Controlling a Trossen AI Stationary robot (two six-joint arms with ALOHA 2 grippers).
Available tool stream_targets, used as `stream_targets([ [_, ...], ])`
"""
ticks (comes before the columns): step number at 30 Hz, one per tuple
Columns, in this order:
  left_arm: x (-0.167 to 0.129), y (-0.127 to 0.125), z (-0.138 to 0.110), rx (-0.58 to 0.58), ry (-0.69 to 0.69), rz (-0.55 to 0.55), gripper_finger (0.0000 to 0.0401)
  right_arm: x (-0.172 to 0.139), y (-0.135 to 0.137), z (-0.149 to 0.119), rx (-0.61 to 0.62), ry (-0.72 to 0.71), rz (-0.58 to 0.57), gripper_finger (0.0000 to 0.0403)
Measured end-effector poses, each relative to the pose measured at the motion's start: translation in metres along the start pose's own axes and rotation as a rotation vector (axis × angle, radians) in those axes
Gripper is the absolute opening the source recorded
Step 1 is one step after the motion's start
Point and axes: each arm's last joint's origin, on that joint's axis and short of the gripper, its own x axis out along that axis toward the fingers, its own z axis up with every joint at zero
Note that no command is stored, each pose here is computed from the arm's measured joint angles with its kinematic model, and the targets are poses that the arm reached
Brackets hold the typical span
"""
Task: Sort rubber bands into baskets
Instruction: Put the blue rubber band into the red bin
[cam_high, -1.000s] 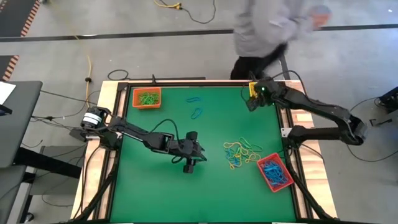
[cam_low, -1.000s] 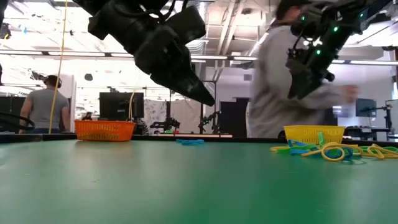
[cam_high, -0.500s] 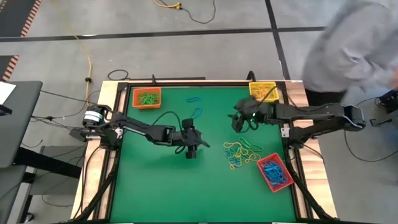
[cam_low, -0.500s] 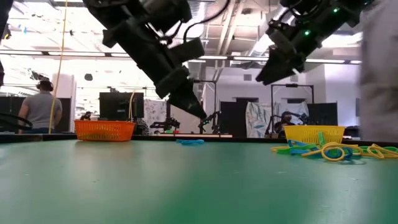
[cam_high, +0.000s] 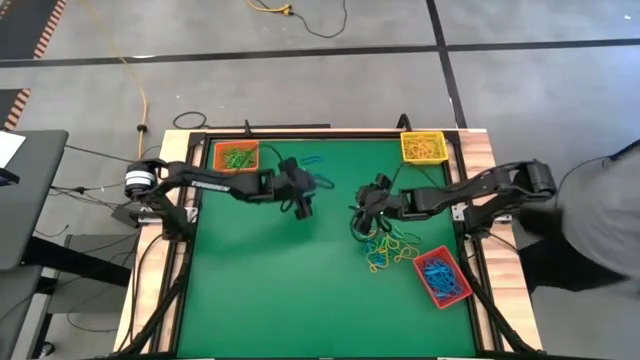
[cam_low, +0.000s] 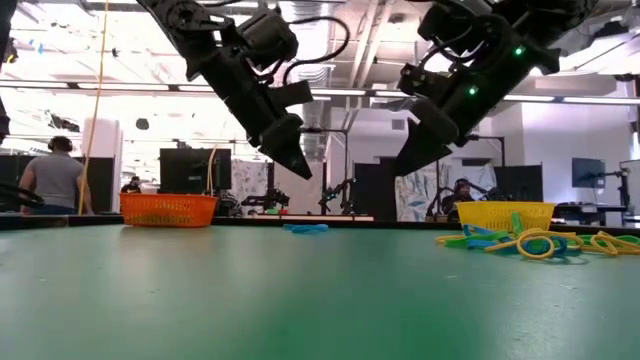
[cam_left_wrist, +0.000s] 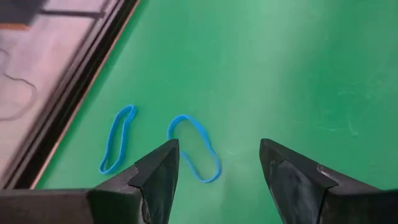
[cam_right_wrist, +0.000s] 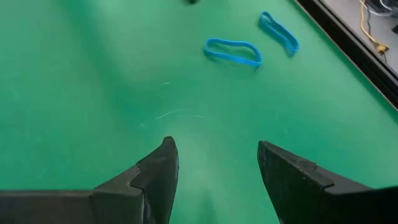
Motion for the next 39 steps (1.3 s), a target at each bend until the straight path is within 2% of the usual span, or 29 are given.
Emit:
stream_targets([
  [5,0.009,0.036,-0.006,-0.084,0.023,-0.095,0.0212,0.002,0.005,-0.001,-0.013,-0.009,0.015,0.0248],
  [9,0.021,0.055,-0.018,-0.175,0.079,-0.174,0.0202,0.001,0.004,0.002,-0.009,-0.028,0.018,0.0248],
  [11,0.026,0.059,-0.018,-0.2,0.065,-0.197,0.0196,0.0,0.004,0.003,-0.006,-0.036,0.019,0.0248],
  [19,0.041,0.058,-0.02,-0.195,0.046,-0.214,0.019,-0.001,0.004,0.004,-0.002,-0.049,0.026,0.0248],
  [22,0.054,0.053,-0.026,-0.193,0.104,-0.233,0.019,-0.001,0.005,0.004,-0.003,-0.049,0.029,0.0248],
  [27,0.07,0.052,-0.025,-0.205,0.124,-0.207,0.019,-0.002,0.006,0.004,-0.006,-0.049,0.035,0.0248],
  [33,0.085,0.05,-0.026,-0.185,0.2,-0.225,0.019,-0.002,0.006,0.004,-0.007,-0.046,0.033,0.0248],
  [36,0.089,0.049,-0.024,-0.174,0.215,-0.227,0.0177,-0.002,0.006,0.003,-0.009,-0.043,0.032,0.0248],
  [39,0.089,0.048,-0.023,-0.15,0.21,-0.229,0.0144,-0.002,0.006,0.003,-0.009,-0.042,0.032,0.0248],
])
